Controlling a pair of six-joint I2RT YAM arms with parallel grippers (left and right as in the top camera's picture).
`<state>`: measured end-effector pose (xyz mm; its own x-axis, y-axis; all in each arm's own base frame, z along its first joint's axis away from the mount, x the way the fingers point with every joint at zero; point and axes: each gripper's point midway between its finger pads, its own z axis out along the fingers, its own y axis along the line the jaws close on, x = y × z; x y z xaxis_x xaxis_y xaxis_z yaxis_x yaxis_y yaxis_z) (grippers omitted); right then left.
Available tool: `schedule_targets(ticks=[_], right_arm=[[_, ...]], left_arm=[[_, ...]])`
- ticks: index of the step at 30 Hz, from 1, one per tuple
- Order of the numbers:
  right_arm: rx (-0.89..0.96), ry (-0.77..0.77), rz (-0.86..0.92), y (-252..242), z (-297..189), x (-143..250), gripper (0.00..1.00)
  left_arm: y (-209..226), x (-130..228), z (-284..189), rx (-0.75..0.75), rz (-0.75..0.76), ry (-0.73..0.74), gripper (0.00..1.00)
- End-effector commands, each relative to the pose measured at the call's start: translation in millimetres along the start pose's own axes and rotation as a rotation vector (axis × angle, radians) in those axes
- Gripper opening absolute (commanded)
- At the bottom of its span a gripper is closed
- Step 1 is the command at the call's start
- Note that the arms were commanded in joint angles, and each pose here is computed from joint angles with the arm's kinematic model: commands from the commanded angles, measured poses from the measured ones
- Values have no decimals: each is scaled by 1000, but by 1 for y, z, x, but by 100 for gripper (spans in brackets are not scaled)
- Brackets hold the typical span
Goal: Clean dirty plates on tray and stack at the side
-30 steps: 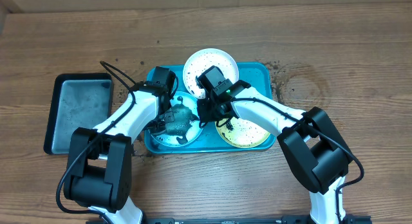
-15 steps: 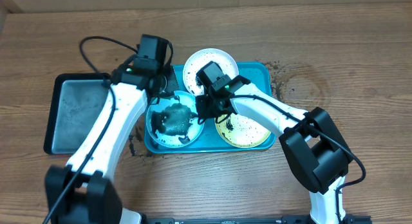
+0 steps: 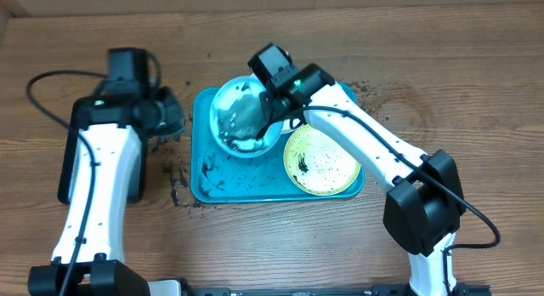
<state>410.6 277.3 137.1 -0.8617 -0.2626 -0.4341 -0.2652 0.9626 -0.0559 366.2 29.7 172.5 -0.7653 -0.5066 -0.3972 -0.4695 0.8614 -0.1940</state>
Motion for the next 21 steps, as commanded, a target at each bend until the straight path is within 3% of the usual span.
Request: schedule_targets(ticks=[1, 8, 21], right_arm=[[130, -141, -130, -14, -38, -39, 4], [272, -295, -277, 5, -91, -66, 4], [470, -483, -551, 70, -144, -67, 4]], left_arm=[[21, -10, -11, -7, -49, -12, 4], [49, -13, -12, -22, -132, 9, 4], [51, -14, -12, -9, -153, 13, 4]])
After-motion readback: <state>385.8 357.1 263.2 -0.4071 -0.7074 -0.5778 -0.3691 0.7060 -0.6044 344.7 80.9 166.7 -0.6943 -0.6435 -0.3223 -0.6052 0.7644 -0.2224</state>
